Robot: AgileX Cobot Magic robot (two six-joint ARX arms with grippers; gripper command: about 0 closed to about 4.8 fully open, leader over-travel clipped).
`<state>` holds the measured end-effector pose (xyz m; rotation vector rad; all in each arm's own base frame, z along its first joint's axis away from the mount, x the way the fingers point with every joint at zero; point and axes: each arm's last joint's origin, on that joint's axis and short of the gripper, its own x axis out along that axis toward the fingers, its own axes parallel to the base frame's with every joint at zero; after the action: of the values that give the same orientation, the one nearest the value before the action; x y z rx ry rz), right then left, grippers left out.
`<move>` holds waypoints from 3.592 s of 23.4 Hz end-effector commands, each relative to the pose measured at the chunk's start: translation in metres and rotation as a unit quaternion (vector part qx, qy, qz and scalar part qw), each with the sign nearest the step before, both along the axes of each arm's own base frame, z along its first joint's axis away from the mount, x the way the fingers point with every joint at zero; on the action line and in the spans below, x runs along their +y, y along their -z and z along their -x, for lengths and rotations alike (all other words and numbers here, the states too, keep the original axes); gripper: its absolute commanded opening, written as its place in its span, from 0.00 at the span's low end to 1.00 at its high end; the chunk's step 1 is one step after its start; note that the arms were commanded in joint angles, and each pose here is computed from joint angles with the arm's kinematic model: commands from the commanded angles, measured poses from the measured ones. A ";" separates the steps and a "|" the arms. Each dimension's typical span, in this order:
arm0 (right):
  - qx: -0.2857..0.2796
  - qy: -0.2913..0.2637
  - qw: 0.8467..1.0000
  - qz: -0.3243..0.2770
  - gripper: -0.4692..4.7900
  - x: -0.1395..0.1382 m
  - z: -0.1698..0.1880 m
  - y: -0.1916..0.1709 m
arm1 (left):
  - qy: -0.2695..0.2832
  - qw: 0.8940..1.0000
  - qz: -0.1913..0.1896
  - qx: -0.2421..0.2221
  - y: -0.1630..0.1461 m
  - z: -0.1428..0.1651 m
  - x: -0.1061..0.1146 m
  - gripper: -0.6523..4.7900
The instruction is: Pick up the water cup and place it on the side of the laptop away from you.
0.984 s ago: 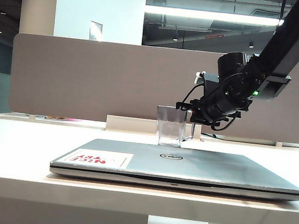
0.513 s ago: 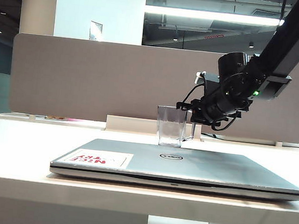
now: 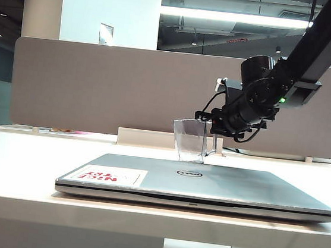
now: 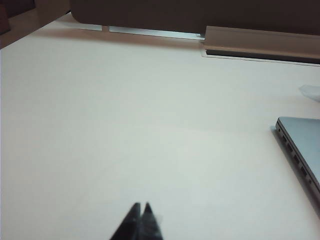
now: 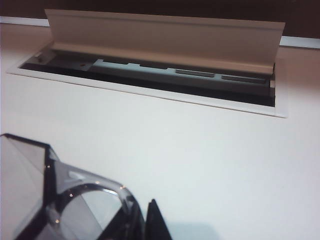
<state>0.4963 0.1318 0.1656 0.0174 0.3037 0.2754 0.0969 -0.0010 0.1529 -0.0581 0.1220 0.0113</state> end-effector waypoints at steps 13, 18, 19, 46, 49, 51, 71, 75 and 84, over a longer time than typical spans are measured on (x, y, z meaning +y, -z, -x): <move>0.021 0.000 1.000 0.002 0.32 0.000 0.003 -0.008 | -0.013 1.000 -0.002 -0.005 -0.002 0.000 0.001 0.11; 0.047 0.000 0.999 0.009 0.32 -0.001 0.006 -0.010 | -0.013 1.000 -0.002 -0.006 -0.002 0.000 0.001 0.11; 0.055 -0.001 0.998 0.011 0.32 -0.001 0.007 -0.009 | -0.013 1.000 -0.002 -0.006 -0.002 0.000 0.001 0.11; 0.157 -0.010 0.985 0.077 0.08 -0.031 0.097 -0.101 | -0.011 1.000 -0.001 -0.014 -0.003 0.000 0.001 0.11; 0.132 -0.008 0.989 0.071 0.08 -0.037 0.114 -0.115 | -0.009 1.000 -0.001 -0.024 -0.005 0.000 0.000 0.11; 0.107 -0.004 0.992 0.064 0.08 -0.044 0.132 -0.125 | -0.006 0.999 0.000 -0.031 -0.007 0.000 0.000 0.11; -0.011 0.077 0.997 -0.006 0.08 -0.087 0.294 -0.105 | -0.007 1.000 0.000 -0.031 -0.007 0.000 0.000 0.11; -0.024 0.082 0.996 -0.020 0.08 -0.092 0.315 -0.092 | -0.007 1.000 0.000 -0.031 -0.007 0.000 0.000 0.11; -0.053 0.124 0.990 -0.044 0.08 -0.108 0.367 -0.043 | -0.007 1.000 0.000 -0.031 -0.007 0.000 0.000 0.11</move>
<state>0.1316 0.0256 0.2099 0.1195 0.1996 0.0541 0.0973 -0.0006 0.1573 -0.0585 0.0761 0.0252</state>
